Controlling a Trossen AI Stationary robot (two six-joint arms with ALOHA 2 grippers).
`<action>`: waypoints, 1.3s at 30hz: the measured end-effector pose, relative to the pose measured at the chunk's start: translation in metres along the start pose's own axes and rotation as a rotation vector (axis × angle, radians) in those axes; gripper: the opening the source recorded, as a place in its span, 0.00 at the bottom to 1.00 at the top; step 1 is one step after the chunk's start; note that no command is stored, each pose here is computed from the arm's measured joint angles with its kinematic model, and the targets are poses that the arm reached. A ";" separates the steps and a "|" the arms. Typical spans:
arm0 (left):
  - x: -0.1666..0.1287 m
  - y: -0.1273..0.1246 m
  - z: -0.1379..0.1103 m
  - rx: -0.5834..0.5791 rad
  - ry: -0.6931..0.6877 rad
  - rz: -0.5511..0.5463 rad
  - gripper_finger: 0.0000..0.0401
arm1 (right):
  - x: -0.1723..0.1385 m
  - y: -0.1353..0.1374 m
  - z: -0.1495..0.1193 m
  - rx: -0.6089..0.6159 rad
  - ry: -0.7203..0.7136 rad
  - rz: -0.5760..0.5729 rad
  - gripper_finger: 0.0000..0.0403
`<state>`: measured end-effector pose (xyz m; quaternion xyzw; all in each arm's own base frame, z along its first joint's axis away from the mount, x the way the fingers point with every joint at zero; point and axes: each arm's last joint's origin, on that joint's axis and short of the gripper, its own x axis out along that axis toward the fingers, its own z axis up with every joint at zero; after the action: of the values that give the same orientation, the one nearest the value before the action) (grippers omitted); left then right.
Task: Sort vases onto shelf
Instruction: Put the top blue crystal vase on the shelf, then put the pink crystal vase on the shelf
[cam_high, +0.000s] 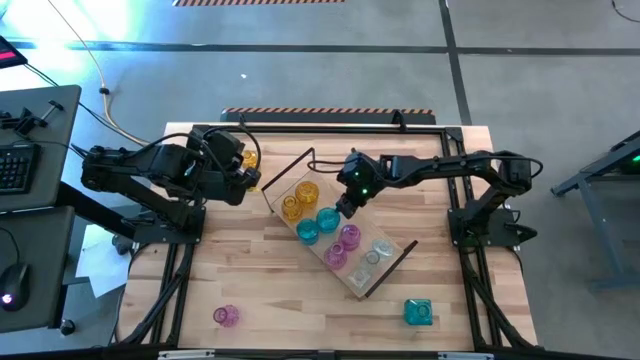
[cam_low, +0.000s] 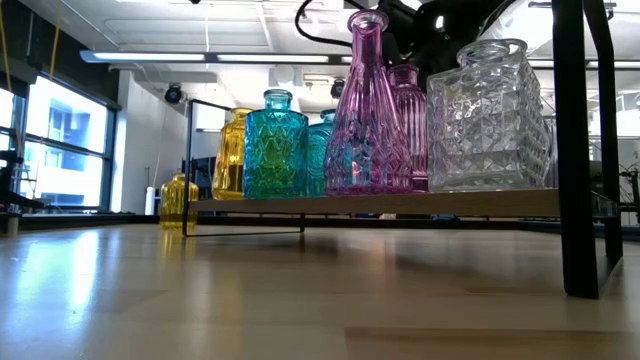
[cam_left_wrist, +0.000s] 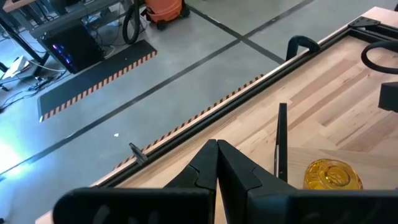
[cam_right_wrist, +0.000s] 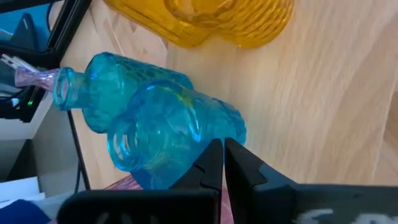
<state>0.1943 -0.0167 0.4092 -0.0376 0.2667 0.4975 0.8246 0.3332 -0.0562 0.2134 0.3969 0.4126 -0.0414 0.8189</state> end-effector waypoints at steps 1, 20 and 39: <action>0.000 0.000 0.000 0.000 0.000 0.000 0.00 | 0.000 0.000 0.000 -0.002 -0.004 -0.005 0.00; -0.020 0.012 -0.007 0.049 0.116 -0.202 0.00 | -0.081 0.039 0.072 -0.281 -0.180 -0.179 0.00; -0.002 -0.033 -0.084 0.143 0.346 -0.313 0.00 | -0.131 0.085 0.087 -0.386 -0.290 -0.199 0.00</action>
<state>0.1874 -0.0626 0.3319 -0.1046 0.4297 0.3295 0.8342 0.3366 -0.0917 0.3889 0.1808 0.3282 -0.0989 0.9218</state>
